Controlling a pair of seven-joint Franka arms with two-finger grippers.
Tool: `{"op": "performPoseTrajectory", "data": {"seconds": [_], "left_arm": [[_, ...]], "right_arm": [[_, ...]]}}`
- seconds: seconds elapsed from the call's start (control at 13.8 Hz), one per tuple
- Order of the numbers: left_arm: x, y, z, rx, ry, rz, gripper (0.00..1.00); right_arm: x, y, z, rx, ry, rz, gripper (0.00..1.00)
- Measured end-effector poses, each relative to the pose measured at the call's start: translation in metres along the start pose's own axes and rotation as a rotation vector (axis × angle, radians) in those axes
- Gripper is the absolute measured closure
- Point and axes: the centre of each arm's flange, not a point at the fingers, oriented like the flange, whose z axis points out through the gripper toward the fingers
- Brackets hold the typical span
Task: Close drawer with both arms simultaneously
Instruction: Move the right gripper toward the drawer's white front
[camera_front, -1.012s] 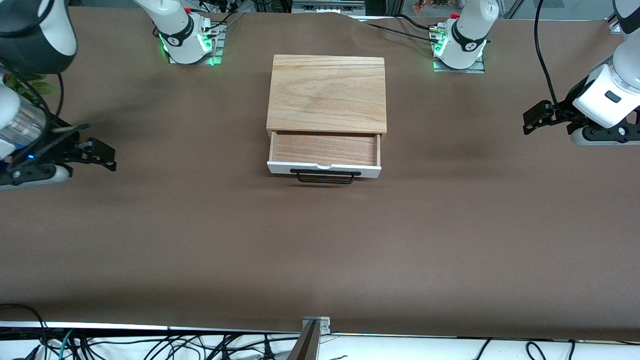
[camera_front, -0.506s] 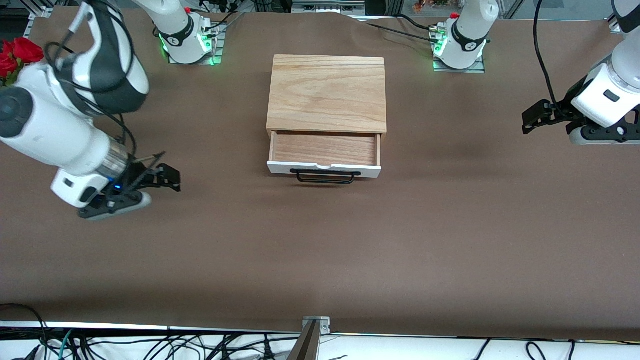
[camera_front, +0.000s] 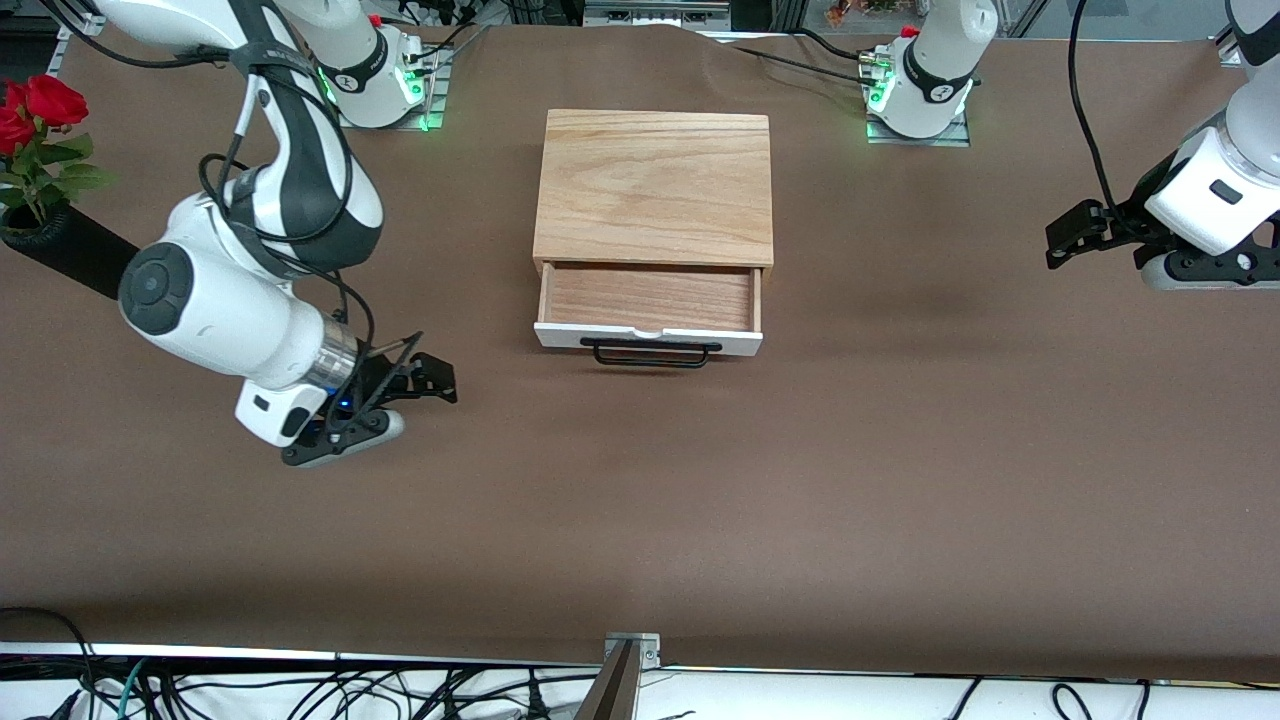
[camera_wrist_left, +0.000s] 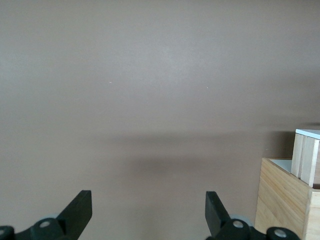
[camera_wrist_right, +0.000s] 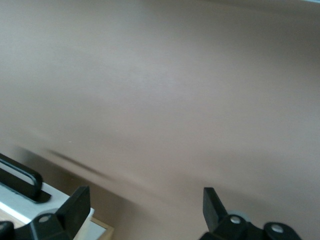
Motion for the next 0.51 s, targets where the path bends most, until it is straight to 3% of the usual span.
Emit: {"op": "performPoseTrajectory", "data": {"seconds": [0.51], "left_arm": [[0.000,0.004,0.000,0.000,-0.001,0.007,0.00]], "right_arm": [[0.007,-0.040,0.039,0.080,0.022,-0.006,0.00]]}}
